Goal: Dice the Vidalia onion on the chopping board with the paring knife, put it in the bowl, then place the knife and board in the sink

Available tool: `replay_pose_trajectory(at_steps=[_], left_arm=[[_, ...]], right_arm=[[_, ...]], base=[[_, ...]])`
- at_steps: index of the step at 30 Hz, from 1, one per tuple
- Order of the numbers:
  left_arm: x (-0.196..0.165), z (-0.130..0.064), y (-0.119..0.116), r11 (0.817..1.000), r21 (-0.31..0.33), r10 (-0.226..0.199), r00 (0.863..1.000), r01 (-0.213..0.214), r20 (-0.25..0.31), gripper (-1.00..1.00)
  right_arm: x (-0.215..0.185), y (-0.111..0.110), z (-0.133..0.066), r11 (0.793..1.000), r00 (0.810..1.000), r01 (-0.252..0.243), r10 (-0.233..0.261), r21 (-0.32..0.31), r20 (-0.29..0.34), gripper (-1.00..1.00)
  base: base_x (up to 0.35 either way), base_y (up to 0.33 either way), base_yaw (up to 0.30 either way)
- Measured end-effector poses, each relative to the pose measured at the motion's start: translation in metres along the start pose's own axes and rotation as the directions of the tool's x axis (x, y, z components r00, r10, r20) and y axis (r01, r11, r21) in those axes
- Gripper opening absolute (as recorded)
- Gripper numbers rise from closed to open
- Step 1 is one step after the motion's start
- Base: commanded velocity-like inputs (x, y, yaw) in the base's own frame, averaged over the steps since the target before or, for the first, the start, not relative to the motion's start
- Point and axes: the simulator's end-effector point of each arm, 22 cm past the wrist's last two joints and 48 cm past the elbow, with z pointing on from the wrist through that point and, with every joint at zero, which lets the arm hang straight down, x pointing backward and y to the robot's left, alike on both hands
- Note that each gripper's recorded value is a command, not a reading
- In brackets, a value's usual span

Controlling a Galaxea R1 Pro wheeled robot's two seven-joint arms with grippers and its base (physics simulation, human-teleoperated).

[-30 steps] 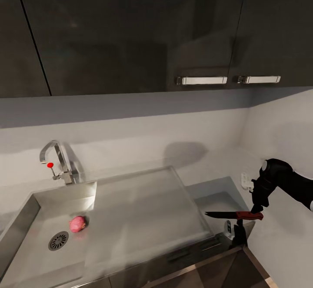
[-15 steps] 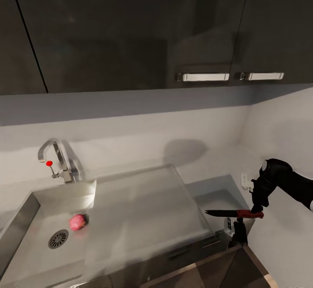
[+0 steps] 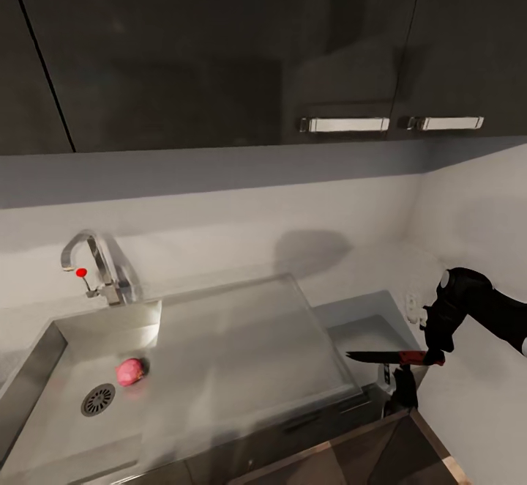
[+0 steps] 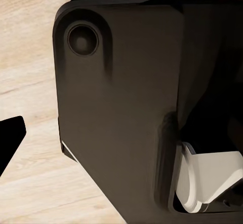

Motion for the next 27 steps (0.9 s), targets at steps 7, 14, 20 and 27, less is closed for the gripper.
replay_pose_trajectory(at_steps=[7, 14, 20, 27], left_arm=[[0.001, 0.0, 0.0, 1.0, 0.0, 0.0, 1.0, 0.0, -0.003, 1.0], [0.004, 0.0, 0.0, 1.0, 0.0, 0.0, 1.0, 0.0, -0.009, 1.0], [0.006, 0.0, 0.0, 1.0, 0.0, -0.001, 1.0, 0.001, -0.015, 1.0], [0.01, 0.0, 0.0, 1.0, -0.001, -0.001, 1.0, 0.001, -0.026, 1.0]], right_arm=[[0.0, 0.012, 0.001, 0.998, 1.0, 0.001, -0.001, -0.058, -0.001, 1.0], [0.0, 0.013, 0.005, 0.998, 1.0, -0.001, 0.0, -0.064, -0.005, 1.0], [0.001, 0.013, 0.008, 0.998, 1.0, -0.002, 0.001, -0.068, -0.008, 1.0], [0.001, 0.013, 0.013, 0.997, 1.0, -0.003, 0.002, -0.078, -0.012, 1.0]], base=[[0.0, 0.0, 0.0], [0.0, 0.0, 0.0], [0.0, 0.0, 0.0], [0.0, 0.0, 0.0]])
